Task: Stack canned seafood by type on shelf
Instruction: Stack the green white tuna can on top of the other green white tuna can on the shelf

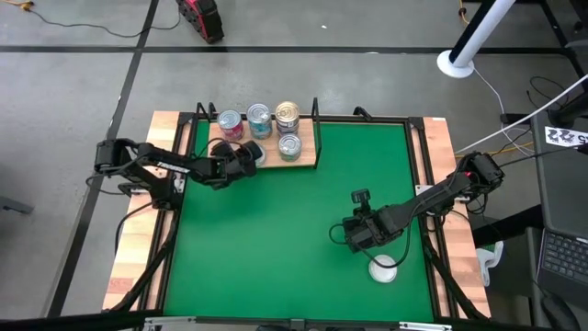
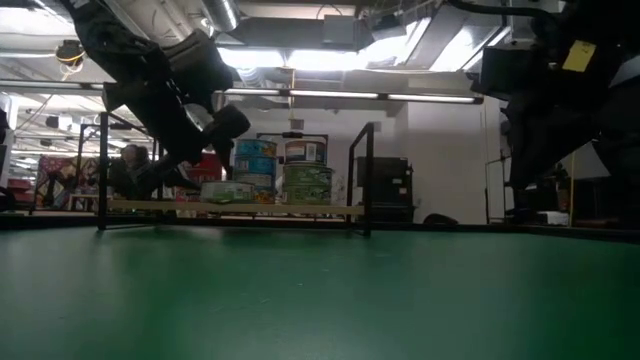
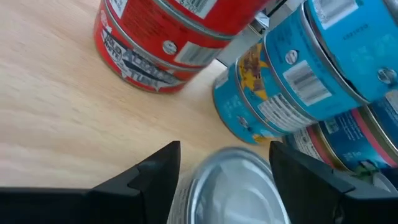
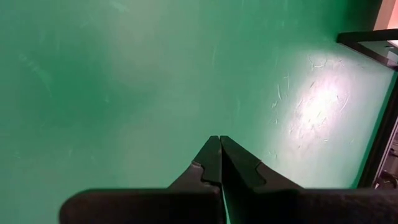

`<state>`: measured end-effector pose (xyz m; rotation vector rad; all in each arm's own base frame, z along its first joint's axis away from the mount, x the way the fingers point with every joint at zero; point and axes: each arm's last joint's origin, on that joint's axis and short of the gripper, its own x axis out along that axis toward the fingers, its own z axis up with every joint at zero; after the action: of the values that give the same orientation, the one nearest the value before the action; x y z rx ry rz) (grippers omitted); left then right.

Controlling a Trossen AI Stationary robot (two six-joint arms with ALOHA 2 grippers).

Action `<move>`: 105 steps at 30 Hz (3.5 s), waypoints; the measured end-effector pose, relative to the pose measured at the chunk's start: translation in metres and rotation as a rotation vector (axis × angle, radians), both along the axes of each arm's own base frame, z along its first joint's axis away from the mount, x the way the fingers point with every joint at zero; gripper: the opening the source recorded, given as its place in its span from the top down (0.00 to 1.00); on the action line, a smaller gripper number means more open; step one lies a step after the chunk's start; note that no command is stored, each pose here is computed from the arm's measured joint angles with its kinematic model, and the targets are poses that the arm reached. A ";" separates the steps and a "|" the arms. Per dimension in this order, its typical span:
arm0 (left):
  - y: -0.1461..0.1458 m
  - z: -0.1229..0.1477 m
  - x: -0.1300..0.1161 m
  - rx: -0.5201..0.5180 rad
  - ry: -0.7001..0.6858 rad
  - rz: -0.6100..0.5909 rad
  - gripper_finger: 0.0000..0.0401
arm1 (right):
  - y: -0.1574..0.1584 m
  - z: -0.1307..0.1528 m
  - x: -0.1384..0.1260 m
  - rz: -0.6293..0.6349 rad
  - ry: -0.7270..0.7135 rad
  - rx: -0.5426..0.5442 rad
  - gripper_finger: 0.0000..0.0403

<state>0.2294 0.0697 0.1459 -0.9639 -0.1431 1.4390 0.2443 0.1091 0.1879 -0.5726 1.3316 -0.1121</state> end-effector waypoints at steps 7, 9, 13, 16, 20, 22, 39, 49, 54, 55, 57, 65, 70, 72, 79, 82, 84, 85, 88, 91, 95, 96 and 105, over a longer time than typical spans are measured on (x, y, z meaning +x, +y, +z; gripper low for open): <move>-0.007 0.015 -0.001 0.048 0.073 -0.097 0.40 | -0.002 -0.001 -0.007 -0.002 0.078 -0.007 0.99; -0.010 0.023 -0.003 0.072 0.092 -0.133 0.40 | -0.002 -0.001 -0.008 -0.003 0.099 0.012 0.99; -0.017 0.040 -0.007 0.124 0.117 -0.207 0.40 | -0.003 -0.001 -0.010 -0.029 0.128 0.034 0.99; -0.023 0.053 -0.012 0.163 0.131 -0.267 0.40 | -0.004 -0.001 -0.015 -0.062 0.164 0.037 0.99; -0.036 0.065 -0.011 0.207 0.118 -0.383 0.40 | -0.006 -0.001 -0.021 -0.122 0.215 0.042 0.99; -0.044 0.071 -0.006 0.249 0.103 -0.454 0.40 | -0.007 0.000 -0.024 -0.161 0.246 0.054 0.99; -0.092 0.058 0.058 0.573 0.051 -1.054 0.40 | 0.030 0.009 -0.053 -0.377 0.377 0.391 0.99; -0.095 0.045 0.075 0.575 0.117 -1.111 0.40 | 0.049 0.009 -0.060 -0.621 0.332 0.479 0.99; -0.095 0.044 0.075 0.597 0.148 -1.123 0.40 | 0.051 0.010 -0.060 -0.742 0.375 0.532 0.86; -0.095 0.044 0.075 0.604 0.158 -1.125 0.40 | 0.052 0.010 -0.060 -0.759 0.384 0.546 0.82; -0.095 0.044 0.075 0.614 0.175 -1.130 0.40 | 0.053 0.010 -0.060 -0.797 0.402 0.564 0.74; -0.095 0.043 0.074 0.616 0.184 -1.133 0.40 | 0.056 0.010 -0.061 -0.828 0.470 0.621 0.61; -0.095 0.043 0.074 0.616 0.184 -1.134 0.40 | 0.062 0.011 -0.062 -0.802 0.483 0.653 0.65; -0.095 0.043 0.074 0.616 0.185 -1.134 0.40 | 0.065 0.009 -0.065 -0.787 0.493 0.641 0.68; -0.095 0.043 0.074 0.616 0.185 -1.134 0.40 | 0.086 -0.004 -0.073 -0.704 0.498 0.607 0.76; -0.095 0.043 0.074 0.614 0.183 -1.133 0.40 | 0.096 -0.011 -0.073 -0.664 0.463 0.614 0.78; -0.095 0.043 0.074 0.609 0.177 -1.132 0.40 | 0.100 -0.017 -0.071 -0.655 0.456 0.614 0.79; -0.095 0.043 0.074 0.609 0.177 -1.132 0.40 | 0.101 -0.020 -0.069 -0.656 0.457 0.613 0.79; -0.095 0.043 0.074 0.609 0.177 -1.132 0.40 | 0.103 -0.030 -0.066 -0.651 0.460 0.588 0.79; -0.095 0.043 0.074 0.608 0.176 -1.132 0.40 | 0.102 -0.039 -0.063 -0.617 0.441 0.547 0.79; -0.095 0.043 0.074 0.608 0.175 -1.132 0.40 | 0.095 -0.044 -0.054 -0.572 0.400 0.516 0.79; -0.095 0.043 0.074 0.608 0.174 -1.135 0.40 | 0.092 -0.044 -0.050 -0.563 0.371 0.509 0.79; -0.101 0.043 0.074 0.607 0.139 -1.209 0.40 | 0.055 -0.044 -0.008 -0.451 0.246 0.555 0.79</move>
<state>0.3038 -0.0311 0.1890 -0.2876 0.1047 0.2832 0.2366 0.1645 0.1438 0.1949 1.6314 -0.0354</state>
